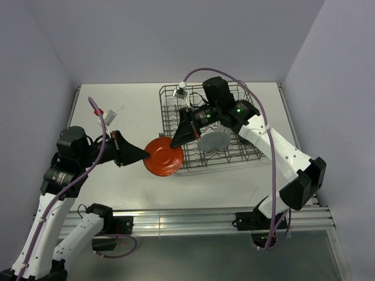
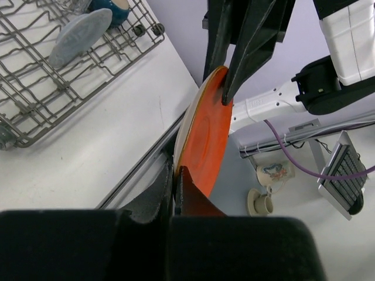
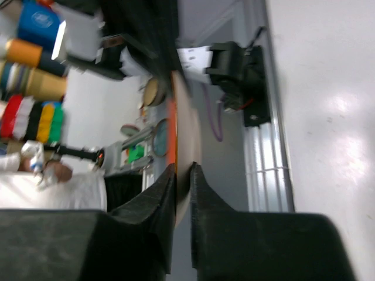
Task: Load the mixed dishes into the dish rack
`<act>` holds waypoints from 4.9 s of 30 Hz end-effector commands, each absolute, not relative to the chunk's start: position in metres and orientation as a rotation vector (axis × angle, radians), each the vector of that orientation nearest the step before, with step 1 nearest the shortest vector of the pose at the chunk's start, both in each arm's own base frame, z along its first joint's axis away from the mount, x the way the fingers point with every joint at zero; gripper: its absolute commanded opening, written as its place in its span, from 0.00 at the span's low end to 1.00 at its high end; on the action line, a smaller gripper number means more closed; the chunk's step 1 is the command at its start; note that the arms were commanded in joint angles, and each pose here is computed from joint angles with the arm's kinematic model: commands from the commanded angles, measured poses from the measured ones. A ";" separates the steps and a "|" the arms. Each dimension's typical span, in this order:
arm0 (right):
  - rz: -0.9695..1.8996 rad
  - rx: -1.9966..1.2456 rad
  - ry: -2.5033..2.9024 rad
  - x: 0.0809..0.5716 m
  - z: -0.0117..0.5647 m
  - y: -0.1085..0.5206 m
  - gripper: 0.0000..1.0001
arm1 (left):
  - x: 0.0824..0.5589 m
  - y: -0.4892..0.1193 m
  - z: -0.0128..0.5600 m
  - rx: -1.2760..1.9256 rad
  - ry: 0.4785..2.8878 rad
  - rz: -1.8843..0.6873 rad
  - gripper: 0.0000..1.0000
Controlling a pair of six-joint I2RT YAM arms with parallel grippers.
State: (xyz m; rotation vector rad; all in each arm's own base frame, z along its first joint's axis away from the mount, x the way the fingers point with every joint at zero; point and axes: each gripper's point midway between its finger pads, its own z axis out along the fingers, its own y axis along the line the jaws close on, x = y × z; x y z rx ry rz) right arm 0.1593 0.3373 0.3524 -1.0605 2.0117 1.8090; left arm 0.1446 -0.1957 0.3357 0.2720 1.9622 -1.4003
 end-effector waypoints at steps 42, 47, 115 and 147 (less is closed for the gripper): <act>0.039 -1.539 1.722 0.252 0.277 0.164 0.00 | 0.177 -0.145 0.288 -0.151 2.139 -0.970 0.82; -0.068 -1.522 1.757 0.266 0.250 0.141 0.00 | 0.174 -0.146 0.281 -0.147 2.151 -0.973 0.82; -0.055 -1.733 1.804 0.307 0.139 0.157 0.00 | 0.172 -0.148 0.265 -0.189 2.175 -1.001 0.81; 0.044 -1.472 1.709 0.296 0.214 0.195 1.00 | 0.175 -0.157 0.262 -0.206 2.175 -1.077 0.81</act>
